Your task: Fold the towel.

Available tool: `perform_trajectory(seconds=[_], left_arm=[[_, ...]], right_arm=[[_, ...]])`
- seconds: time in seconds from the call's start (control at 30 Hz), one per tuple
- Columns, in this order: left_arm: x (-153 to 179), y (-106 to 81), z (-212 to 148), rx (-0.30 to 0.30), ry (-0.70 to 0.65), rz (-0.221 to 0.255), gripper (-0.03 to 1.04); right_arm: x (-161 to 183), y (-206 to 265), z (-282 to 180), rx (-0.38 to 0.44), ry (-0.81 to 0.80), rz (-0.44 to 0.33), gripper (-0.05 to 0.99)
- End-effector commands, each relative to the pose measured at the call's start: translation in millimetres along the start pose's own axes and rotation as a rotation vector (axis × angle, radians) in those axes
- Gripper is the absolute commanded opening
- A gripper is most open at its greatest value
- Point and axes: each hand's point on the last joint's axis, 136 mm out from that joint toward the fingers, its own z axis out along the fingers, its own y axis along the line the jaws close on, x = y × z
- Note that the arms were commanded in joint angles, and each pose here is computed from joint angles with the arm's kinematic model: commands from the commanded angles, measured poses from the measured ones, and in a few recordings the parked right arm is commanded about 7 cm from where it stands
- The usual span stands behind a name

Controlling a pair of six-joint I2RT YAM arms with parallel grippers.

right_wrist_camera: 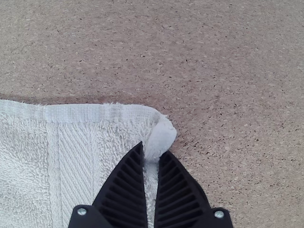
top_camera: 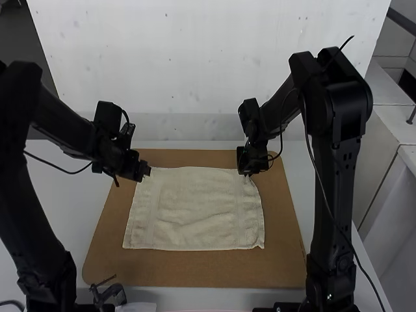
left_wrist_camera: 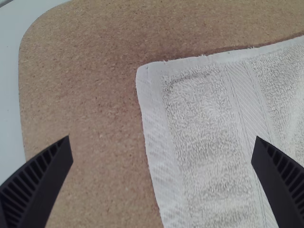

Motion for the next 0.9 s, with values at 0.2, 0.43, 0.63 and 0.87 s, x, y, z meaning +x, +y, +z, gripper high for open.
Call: perform_trajectory(seconds=[0.2,0.43,0.63,0.87], left_arm=[[-38.8,7.0,38.7,-0.009,-0.010,-0.045,0.96],[-26.9,17.2,71.4,-0.036,0.114,-0.089,0.93],[-0.1,12.0,86.8,-0.064,0.256,-0.068,0.61],[18.6,3.3,77.0,0.006,0.376,-0.137,0.02]], right_arm=[[31.7,-29.8,20.3,0.129,0.092,0.002,0.02],[32.8,-27.2,19.5,0.123,0.098,-0.004,0.02],[35.3,-28.2,18.5,0.124,0.097,-0.004,0.02],[32.1,-37.5,16.9,0.137,0.082,0.016,0.02]])
